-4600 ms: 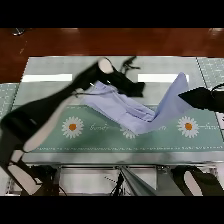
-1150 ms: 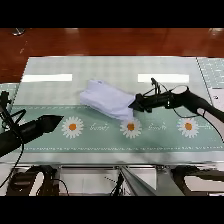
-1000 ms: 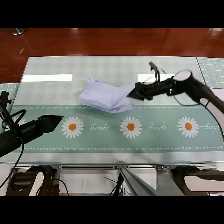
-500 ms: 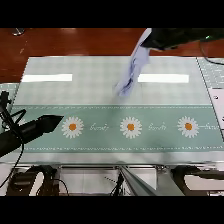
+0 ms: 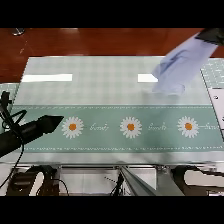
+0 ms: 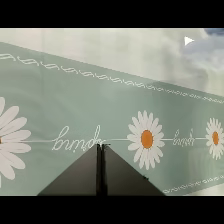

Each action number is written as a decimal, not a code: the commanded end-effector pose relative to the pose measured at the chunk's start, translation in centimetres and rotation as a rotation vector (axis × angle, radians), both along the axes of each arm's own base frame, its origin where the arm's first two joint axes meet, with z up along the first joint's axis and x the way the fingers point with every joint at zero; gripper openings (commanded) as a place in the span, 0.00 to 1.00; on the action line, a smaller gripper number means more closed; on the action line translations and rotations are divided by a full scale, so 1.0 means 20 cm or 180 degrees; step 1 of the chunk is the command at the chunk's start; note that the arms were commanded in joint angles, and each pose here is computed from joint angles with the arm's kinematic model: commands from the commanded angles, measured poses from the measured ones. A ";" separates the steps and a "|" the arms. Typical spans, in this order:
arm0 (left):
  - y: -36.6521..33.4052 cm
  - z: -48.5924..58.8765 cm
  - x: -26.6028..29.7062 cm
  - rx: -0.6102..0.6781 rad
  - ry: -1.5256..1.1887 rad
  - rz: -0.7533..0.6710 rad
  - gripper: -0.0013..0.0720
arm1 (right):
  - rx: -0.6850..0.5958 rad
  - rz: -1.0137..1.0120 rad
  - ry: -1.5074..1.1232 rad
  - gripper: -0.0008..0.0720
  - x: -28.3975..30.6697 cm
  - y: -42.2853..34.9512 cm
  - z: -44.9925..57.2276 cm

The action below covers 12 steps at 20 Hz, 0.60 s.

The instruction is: Fold the shirts.

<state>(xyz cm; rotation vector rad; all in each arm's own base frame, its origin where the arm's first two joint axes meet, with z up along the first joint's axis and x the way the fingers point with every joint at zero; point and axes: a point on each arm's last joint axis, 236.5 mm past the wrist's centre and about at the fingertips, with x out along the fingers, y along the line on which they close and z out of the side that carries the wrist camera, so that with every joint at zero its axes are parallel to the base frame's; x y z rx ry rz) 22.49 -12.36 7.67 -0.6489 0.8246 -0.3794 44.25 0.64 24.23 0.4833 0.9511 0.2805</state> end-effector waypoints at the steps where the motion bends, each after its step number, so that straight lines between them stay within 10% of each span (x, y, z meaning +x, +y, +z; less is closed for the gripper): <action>1: 0.00 0.00 0.00 0.0022 -0.0018 -0.0016 0.04 | 0.0002 -0.0404 0.0232 0.04 -0.18 -0.29 0.02; 12: 0.02 0.02 0.03 0.0126 -0.0200 -0.0025 0.04 | -0.0589 -0.2163 0.1243 0.04 -1.11 -0.93 -0.19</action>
